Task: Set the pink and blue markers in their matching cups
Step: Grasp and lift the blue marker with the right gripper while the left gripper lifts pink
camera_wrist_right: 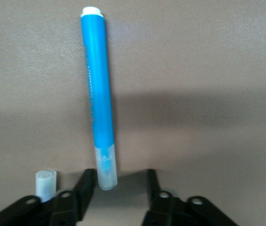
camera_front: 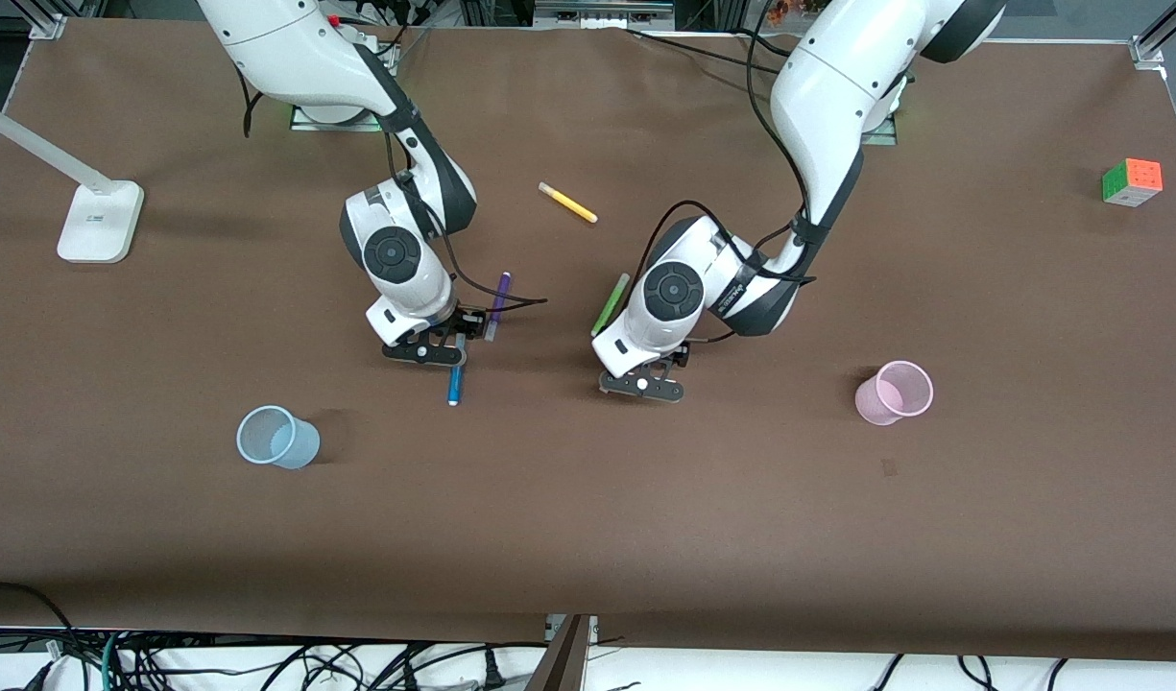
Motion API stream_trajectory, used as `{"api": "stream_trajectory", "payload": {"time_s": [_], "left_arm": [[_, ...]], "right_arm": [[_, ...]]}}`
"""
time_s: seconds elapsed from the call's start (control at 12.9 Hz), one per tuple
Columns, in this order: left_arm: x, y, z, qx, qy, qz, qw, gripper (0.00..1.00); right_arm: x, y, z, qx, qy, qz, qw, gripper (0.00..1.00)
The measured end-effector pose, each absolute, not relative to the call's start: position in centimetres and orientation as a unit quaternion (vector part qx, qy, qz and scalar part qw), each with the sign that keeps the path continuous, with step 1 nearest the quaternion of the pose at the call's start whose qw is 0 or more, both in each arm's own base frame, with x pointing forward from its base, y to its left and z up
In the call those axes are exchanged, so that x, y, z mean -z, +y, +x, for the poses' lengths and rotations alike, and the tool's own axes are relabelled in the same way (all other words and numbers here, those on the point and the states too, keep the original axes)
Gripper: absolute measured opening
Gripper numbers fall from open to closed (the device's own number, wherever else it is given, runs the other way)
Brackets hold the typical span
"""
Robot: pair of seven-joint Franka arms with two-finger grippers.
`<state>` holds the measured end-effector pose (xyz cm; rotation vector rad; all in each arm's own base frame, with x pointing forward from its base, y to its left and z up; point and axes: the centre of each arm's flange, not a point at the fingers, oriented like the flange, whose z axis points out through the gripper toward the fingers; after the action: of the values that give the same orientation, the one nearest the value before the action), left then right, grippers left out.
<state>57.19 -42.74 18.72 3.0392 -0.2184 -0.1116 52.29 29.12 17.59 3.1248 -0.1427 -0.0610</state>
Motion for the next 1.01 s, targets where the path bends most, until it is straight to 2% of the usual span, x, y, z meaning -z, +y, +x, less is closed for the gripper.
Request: {"api": "stream_trajectory", "payload": {"time_s": [0.15, 0.23, 0.31, 0.62, 0.77, 1.01], "left_arm": [[-17.4, -43.2, 56.9, 0.032, -0.073, 0.996, 0.050, 1.00], [-16.8, -43.5, 56.6, 0.030, -0.077, 0.995, 0.047, 1.00], [-16.4, -43.8, 56.3, 0.026, -0.083, 0.995, 0.040, 1.00], [-16.3, -44.4, 55.9, 0.009, -0.093, 0.995, 0.020, 0.95], [-16.7, -44.3, 56.2, 0.005, -0.092, 0.996, 0.020, 0.73], [-17.3, -44.5, 56.4, 0.000, -0.092, 0.995, 0.023, 0.41]], "right_arm": [[-17.7, 29.2, 52.3, 0.017, -0.045, 0.999, 0.005, 0.26], [-17.7, 29.2, 52.3, 0.017, -0.044, 0.999, 0.005, 0.24], [-17.8, 29.2, 52.4, 0.016, -0.043, 0.999, 0.004, 0.16], [-18.3, 29.3, 52.8, 0.008, -0.027, 1.000, 0.000, 0.16], [-20.5, 29.4, 53.9, -0.005, -0.008, 1.000, -0.006, 0.16], [-26.1, 27.7, 56.1, 0.008, 0.038, 0.999, 0.010, 0.16]]}}
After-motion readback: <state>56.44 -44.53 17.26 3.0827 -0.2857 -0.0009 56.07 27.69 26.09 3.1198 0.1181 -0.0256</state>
